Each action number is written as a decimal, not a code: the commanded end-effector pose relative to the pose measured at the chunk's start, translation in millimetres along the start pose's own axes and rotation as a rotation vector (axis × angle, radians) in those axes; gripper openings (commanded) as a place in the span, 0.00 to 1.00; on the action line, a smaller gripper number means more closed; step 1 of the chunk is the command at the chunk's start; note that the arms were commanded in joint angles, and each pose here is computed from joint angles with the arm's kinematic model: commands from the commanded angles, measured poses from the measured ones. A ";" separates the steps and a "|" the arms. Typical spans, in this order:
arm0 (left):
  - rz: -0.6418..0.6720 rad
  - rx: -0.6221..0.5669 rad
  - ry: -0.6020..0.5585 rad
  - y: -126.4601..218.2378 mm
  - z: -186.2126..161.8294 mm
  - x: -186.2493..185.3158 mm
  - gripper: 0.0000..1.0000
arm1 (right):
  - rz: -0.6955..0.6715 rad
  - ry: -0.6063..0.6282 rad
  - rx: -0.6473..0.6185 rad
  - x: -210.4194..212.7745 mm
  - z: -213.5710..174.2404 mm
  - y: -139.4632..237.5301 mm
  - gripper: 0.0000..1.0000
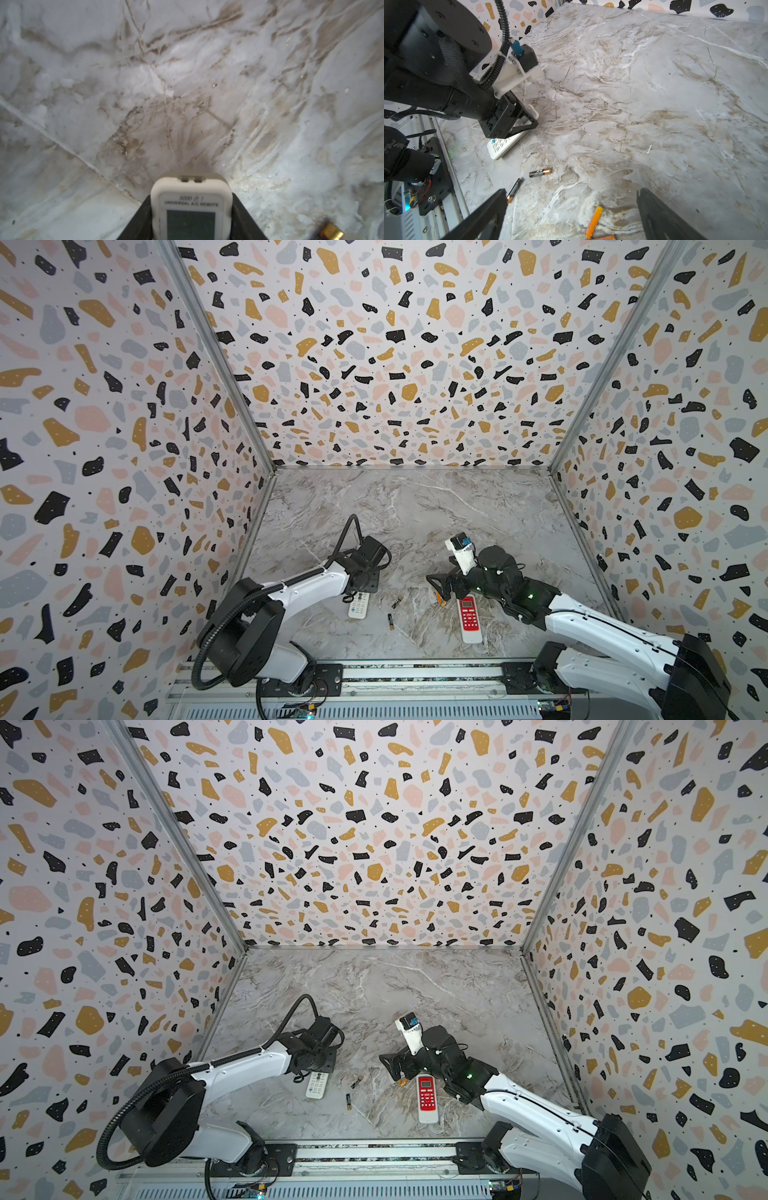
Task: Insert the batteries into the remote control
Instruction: 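Lift the white remote with the left gripper while the right gripper moves toward it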
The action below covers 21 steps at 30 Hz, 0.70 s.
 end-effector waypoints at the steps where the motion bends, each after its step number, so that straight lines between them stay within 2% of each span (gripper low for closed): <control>1: -0.079 -0.154 0.038 23.9 33.9 -13.1 0.38 | 0.045 0.012 -0.073 9.6 29.7 5.9 0.99; 4: -0.170 -0.228 0.052 38.3 49.4 -23.4 0.36 | 0.074 0.004 -0.084 13.4 33.4 7.9 1.00; 13: -0.677 -0.564 0.038 128.2 94.6 -65.3 0.32 | 0.276 -0.062 -0.228 34.3 55.8 29.5 1.00; 18: -0.972 -0.688 -0.003 180.5 98.8 -79.8 0.31 | 0.442 -0.059 -0.360 48.6 62.1 50.3 0.99; 21: -1.156 -0.731 -0.029 204.6 91.4 -84.4 0.30 | 0.487 -0.070 -0.379 50.5 62.6 52.6 0.99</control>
Point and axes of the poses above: each gripper's point midway between its finger pads, its own y axis back along the fingers, its own x axis along the line the jaws close on, z = x × y, the point moved 6 cm from there along y, back along the fingers, and after that the axes turned 2 degrees about y, right-handed, at the moved point
